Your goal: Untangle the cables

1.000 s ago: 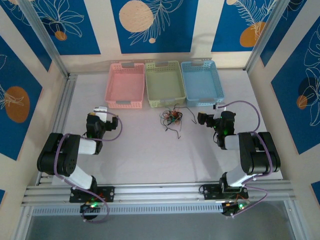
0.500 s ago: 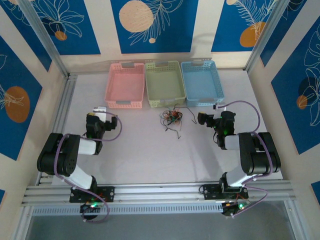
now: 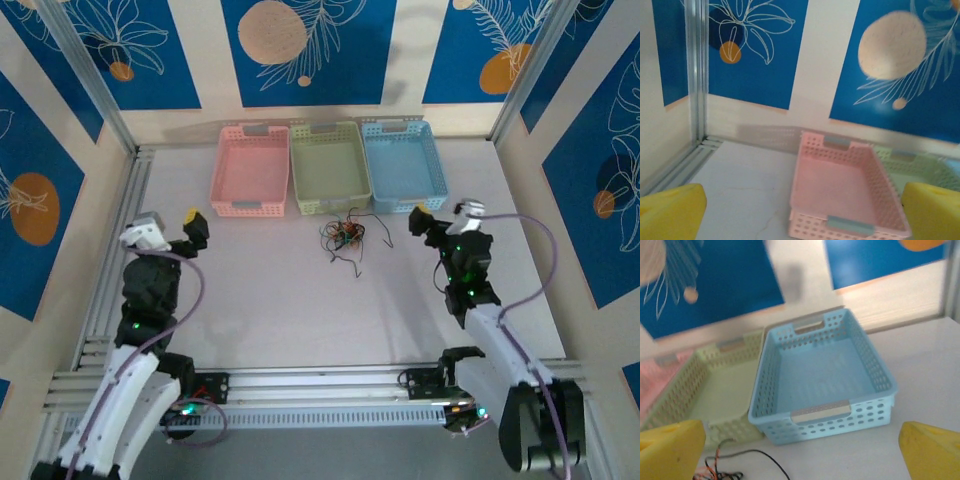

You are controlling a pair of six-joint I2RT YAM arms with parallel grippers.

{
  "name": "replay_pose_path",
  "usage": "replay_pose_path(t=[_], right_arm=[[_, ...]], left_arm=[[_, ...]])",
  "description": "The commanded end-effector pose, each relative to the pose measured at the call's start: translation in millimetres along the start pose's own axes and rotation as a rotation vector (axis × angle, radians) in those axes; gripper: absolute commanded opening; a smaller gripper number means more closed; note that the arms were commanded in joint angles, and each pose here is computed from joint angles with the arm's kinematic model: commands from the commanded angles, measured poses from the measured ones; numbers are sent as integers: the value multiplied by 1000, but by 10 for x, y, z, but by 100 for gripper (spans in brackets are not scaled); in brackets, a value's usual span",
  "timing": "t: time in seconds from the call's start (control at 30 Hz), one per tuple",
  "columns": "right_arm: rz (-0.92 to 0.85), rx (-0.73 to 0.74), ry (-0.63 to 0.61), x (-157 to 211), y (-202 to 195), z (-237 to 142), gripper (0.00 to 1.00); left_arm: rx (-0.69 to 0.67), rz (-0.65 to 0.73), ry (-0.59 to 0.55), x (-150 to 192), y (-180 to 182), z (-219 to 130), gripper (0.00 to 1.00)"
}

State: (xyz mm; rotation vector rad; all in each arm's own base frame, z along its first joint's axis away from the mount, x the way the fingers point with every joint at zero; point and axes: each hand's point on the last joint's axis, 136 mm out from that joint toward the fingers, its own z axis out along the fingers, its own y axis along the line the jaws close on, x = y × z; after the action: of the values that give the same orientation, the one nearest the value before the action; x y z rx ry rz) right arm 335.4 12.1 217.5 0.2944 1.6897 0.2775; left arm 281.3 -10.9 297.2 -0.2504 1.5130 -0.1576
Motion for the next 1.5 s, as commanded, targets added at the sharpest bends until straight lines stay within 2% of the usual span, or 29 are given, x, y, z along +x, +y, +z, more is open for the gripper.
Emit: replay_pose_path(t=[0.0,0.13,0.3,0.5,0.67,0.8,1.07,1.3,1.47], right_arm=[[328,118,107,324,-344,-122,99],[336,40,211,371,-173,-88,99],[296,-21,465,555,176,72,95],[181,-109,772,896,746,118,91],[85,-83,931,1191,1080,93,90],[63,-3,1022,1401,1225,196,90],[-32,141,1101,1721,1443,537,91],[-97,300,1113,1947,1361,814,92],[-144,317,1137,2108,1395,925,91]], left_arm=[[71,-128,323,567,-98,-227,100],[234,-155,475,454,-468,-378,100],[222,-106,678,453,-525,-510,100],[242,-22,708,419,-495,-676,100],[259,-4,746,616,-460,-766,100],[274,9,720,589,-465,-781,100],[306,33,692,596,-476,-832,100],[315,33,677,573,-484,-854,100],[311,35,658,546,-468,-868,100]])
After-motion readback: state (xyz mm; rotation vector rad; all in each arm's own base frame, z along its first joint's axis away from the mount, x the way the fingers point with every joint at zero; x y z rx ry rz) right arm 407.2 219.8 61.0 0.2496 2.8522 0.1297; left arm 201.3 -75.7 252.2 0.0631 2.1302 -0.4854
